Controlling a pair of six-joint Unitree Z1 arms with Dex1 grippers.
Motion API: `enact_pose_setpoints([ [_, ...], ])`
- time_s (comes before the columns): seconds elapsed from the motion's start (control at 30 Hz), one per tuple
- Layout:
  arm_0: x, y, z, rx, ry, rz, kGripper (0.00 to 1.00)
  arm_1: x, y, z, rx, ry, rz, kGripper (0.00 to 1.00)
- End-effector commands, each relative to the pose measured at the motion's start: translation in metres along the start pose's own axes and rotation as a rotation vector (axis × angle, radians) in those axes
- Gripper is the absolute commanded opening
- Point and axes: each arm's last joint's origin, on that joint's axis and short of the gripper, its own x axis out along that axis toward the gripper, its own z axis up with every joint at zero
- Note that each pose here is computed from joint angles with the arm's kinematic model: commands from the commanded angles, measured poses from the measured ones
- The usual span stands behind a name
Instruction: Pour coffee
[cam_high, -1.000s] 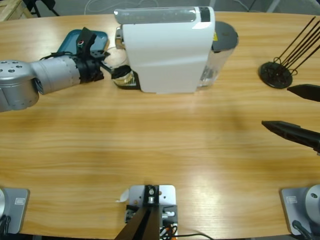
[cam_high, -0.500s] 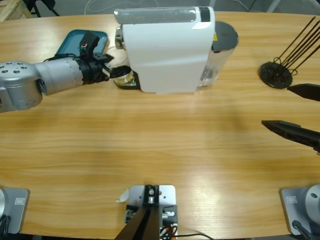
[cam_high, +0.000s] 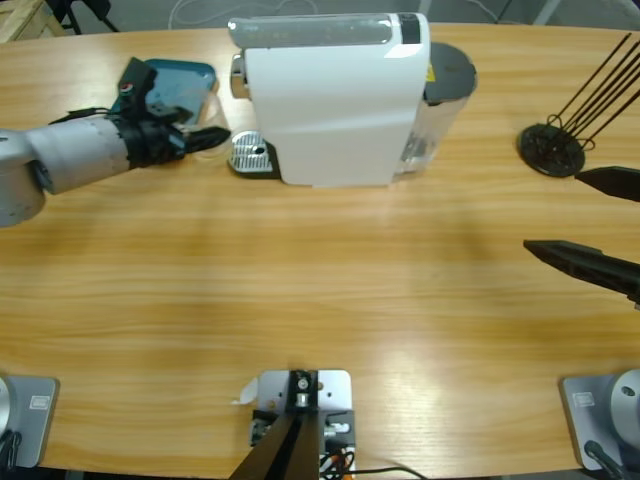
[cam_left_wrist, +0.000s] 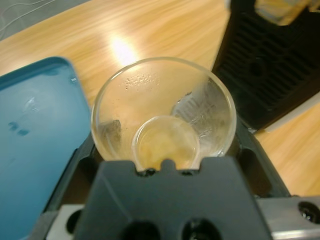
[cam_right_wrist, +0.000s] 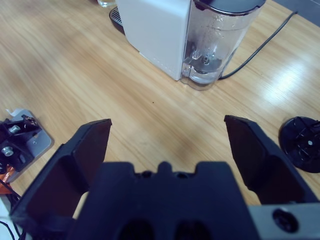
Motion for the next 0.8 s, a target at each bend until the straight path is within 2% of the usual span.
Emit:
enact_pose_setpoints([
  [0.03,-0.027,0.043,0.004,-0.082,-0.046,0.168,0.485,-0.001,0.002,-0.012,-0.013,0.005,0.014,1.0],
  [0.23,-0.02,0.076,-0.003,-0.141,-0.022,0.263,0.485,-0.002,0.002,-0.012,-0.013,0.001,0.014,1.0],
  [0.4,-0.007,0.093,-0.011,-0.168,0.013,0.299,0.488,-0.002,0.002,-0.012,-0.013,0.001,0.014,1.0],
  [0.8,0.023,0.114,-0.021,-0.193,0.05,0.31,0.494,-0.001,0.002,-0.012,-0.013,0.002,0.011,1.0],
])
